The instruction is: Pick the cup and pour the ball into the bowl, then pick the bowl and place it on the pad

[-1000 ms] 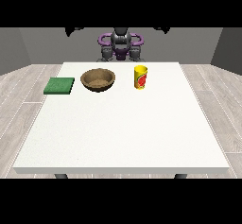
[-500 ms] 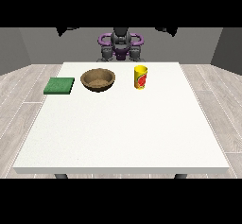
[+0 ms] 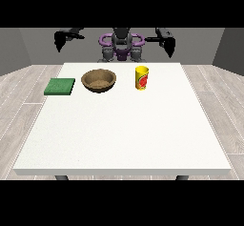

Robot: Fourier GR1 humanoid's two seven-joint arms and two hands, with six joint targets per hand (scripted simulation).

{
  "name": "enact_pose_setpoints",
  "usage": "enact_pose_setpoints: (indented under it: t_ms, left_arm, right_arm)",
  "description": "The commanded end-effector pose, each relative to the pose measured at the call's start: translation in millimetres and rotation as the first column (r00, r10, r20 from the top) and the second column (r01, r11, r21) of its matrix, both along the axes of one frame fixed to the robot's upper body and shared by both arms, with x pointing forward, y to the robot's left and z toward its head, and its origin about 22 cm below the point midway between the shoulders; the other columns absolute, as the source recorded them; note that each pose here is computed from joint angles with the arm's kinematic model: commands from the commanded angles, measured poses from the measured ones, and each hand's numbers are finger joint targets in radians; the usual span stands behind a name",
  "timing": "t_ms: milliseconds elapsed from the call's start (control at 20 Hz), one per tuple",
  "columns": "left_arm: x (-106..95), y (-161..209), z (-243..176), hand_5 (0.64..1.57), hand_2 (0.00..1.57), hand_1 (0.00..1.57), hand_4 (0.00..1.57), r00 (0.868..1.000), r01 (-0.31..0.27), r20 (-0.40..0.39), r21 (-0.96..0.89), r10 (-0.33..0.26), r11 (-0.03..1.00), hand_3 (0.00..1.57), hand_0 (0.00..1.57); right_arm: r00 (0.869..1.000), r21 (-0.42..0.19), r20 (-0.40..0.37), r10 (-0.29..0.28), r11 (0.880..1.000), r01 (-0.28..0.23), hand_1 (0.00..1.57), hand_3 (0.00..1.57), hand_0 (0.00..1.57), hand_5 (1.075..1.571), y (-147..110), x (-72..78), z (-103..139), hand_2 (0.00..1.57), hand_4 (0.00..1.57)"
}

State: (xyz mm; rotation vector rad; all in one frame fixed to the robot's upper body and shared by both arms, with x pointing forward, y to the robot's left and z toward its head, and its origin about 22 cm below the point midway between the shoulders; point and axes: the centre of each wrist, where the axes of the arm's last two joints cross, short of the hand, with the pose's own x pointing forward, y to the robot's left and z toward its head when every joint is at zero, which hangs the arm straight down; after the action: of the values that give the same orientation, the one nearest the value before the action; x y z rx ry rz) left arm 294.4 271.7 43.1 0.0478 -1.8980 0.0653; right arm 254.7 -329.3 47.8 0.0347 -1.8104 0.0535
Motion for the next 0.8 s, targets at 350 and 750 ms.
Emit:
enact_pose_setpoints:
  t_ms: [350,750]
  left_arm:
    - [27,-55,-63,1.523,0.00,0.00,0.00,0.997,-0.039,0.066,0.007,0.039,0.999,0.00,0.00]
    - [30,-26,-109,1.519,0.00,0.00,0.00,0.995,-0.088,0.057,0.029,0.086,0.996,0.00,0.00]
  right_arm:
    - [0.996,-0.010,0.086,0.031,0.999,-0.030,0.00,0.00,0.00,1.570,4,20.8,8,0.00,0.00]
    - [0.994,0.000,0.087,0.071,0.997,-0.071,0.00,0.00,0.00,1.571,-6,8.8,-4,0.00,0.00]
